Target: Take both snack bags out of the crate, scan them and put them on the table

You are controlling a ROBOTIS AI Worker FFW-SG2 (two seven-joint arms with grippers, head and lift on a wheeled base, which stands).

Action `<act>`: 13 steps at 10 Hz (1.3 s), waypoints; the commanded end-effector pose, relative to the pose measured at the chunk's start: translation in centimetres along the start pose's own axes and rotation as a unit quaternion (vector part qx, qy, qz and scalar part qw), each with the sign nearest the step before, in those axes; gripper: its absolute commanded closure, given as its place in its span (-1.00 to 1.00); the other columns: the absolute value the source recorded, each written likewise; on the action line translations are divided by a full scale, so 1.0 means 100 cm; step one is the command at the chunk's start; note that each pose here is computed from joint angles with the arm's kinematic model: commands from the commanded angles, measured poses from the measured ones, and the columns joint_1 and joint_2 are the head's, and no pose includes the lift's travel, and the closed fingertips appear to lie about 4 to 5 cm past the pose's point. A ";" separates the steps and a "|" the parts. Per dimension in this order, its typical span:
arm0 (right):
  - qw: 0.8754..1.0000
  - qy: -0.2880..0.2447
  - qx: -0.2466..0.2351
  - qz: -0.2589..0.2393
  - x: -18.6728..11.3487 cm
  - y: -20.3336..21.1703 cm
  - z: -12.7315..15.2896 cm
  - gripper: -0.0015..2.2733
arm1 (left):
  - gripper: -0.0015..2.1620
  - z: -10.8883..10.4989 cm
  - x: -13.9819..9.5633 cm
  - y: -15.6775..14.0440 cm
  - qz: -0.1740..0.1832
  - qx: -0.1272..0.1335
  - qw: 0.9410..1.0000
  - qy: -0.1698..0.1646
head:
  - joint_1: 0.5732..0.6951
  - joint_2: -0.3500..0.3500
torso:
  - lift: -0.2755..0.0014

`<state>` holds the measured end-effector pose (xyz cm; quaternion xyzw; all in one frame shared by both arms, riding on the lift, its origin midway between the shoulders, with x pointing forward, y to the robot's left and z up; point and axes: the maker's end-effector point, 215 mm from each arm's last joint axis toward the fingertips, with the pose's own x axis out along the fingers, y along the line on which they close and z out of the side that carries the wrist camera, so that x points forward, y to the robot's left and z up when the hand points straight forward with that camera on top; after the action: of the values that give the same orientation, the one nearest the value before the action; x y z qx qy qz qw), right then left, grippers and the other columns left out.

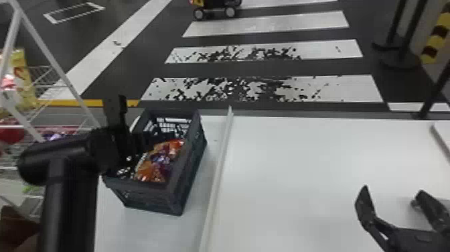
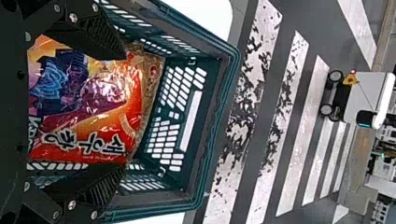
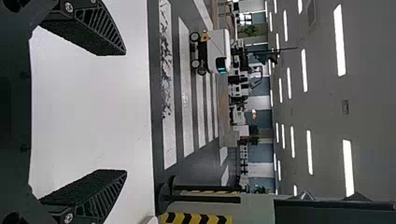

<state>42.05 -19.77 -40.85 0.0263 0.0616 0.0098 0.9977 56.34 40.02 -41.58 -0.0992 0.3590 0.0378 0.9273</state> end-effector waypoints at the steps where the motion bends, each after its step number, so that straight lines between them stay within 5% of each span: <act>1: 1.000 0.009 -0.002 0.000 0.000 -0.001 -0.005 -0.92 | -0.81 -0.003 0.004 0.008 0.005 0.001 1.000 0.011 | 1.00 0.64 | 0.33; 13: 1.000 0.029 -0.007 0.002 0.004 0.000 -0.016 -0.92 | -0.81 -0.051 0.020 0.009 -0.029 0.020 0.994 0.108 | 1.00 0.64 | 0.33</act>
<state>42.21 -19.72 -42.40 0.0192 0.0891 0.0134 0.9958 54.64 39.67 -46.45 -0.0949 0.4476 -0.0106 0.8891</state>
